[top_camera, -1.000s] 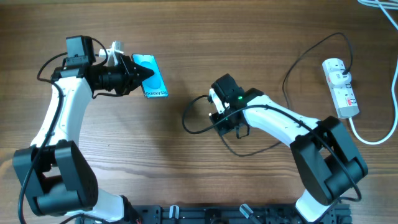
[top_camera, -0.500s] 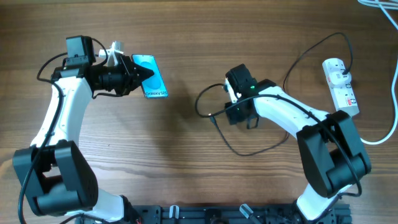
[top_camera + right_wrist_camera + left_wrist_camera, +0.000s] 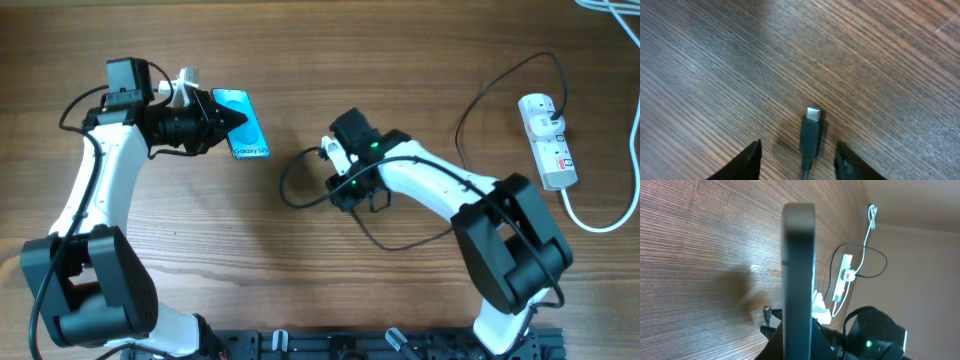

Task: Plug charger to phone and switch on socket
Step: 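Grasp the cable plug with the right gripper and lift it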

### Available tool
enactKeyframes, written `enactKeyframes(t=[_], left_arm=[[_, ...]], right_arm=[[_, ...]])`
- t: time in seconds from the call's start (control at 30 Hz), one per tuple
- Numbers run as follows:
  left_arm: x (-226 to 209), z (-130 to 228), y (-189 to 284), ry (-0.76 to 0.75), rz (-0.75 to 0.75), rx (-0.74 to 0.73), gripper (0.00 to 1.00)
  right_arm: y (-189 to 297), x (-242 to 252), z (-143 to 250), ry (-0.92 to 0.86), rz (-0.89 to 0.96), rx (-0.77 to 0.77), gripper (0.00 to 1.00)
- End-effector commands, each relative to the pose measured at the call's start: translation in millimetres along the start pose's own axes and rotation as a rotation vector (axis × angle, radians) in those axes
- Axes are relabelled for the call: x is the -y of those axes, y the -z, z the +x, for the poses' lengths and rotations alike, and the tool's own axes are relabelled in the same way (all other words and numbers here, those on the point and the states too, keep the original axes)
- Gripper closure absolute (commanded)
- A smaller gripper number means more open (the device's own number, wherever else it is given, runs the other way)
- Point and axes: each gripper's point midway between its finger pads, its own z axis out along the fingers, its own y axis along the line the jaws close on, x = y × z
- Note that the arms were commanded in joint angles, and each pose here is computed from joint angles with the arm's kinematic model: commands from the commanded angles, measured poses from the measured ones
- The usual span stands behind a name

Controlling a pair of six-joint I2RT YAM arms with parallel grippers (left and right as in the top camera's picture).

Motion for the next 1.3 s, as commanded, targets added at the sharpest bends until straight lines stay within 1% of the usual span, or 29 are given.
enactKeyframes(t=[0.0,0.03,0.1,0.23,0.33,0.43,0.5,0.6,0.63,0.67,0.7,0.77,0.83,0.87,0.97,1.0,1.07,1.1,1.13,1.27], left_arm=[[6.6,3.5,2.5,-0.011,0.015,-0.002,0.96],[6.3,3.9,2.5,-0.009,0.015,-0.003,0.96],[6.2,4.1,2.5,-0.008,0.014,-0.004,0.96],[6.3,4.1,2.5,-0.009,0.014,-0.003,0.96],[6.3,4.1,2.5,-0.009,0.014,-0.003,0.96],[6.2,4.0,2.5,-0.009,0.014,-0.003,0.96],[6.3,4.1,2.5,-0.009,0.014,-0.003,0.96],[6.2,4.1,2.5,-0.008,0.014,-0.004,0.96],[6.3,4.1,2.5,-0.009,0.014,-0.003,0.96],[6.3,4.1,2.5,-0.009,0.014,-0.003,0.96],[6.3,4.1,2.5,-0.009,0.014,-0.003,0.96],[6.3,4.0,2.5,-0.009,0.015,-0.003,0.96],[6.3,4.1,2.5,-0.009,0.015,-0.004,0.96],[6.3,4.1,2.5,-0.009,0.015,-0.004,0.96],[6.3,4.0,2.5,-0.009,0.015,-0.003,0.96],[6.3,4.1,2.5,-0.009,0.014,-0.003,0.96],[6.3,4.0,2.5,-0.009,0.015,-0.003,0.96],[6.4,3.9,2.5,-0.009,0.015,-0.003,0.96],[6.3,3.8,2.5,-0.009,0.014,-0.003,0.96],[7.6,1.3,2.6,-0.022,0.019,0.006,0.96]], right_arm=[[-24.1,23.8,22.1,-0.035,0.201,-0.087,0.55],[-24.7,30.3,22.9,-0.042,0.257,-0.087,0.57],[-24.6,36.9,23.6,-0.053,0.297,-0.088,0.62],[-26.3,30.1,32.4,-0.083,0.258,-0.122,0.7],[-26.1,29.9,33.9,-0.105,0.258,-0.126,0.75],[-24.6,30.5,42.7,-0.107,0.263,-0.162,0.81],[-23.9,30.6,45.8,-0.108,0.265,-0.175,0.81],[-22.9,30.8,50.4,-0.128,0.269,-0.192,0.75],[-22.8,30.7,51.3,-0.135,0.27,-0.195,0.75],[-23.0,30.8,50.3,-0.135,0.269,-0.19,0.79],[-23.5,30.3,48.3,-0.134,0.266,-0.182,0.82],[-27.7,19.2,39.1,-0.13,0.197,-0.15,0.84],[-29.2,15.1,34.4,-0.13,0.172,-0.132,0.8],[-28.5,19.4,33.6,-0.133,0.197,-0.126,0.75],[-28.1,23.7,31.6,-0.13,0.221,-0.117,0.74],[-28.1,23.7,31.7,-0.129,0.221,-0.117,0.75],[-28.3,23.7,31.9,-0.13,0.221,-0.118,0.85],[-28.1,23.7,33.0,-0.131,0.221,-0.122,0.91],[-28.2,22.9,33.9,-0.131,0.217,-0.126,0.95],[-27.9,22.7,35.9,-0.139,0.217,-0.134,0.96]])
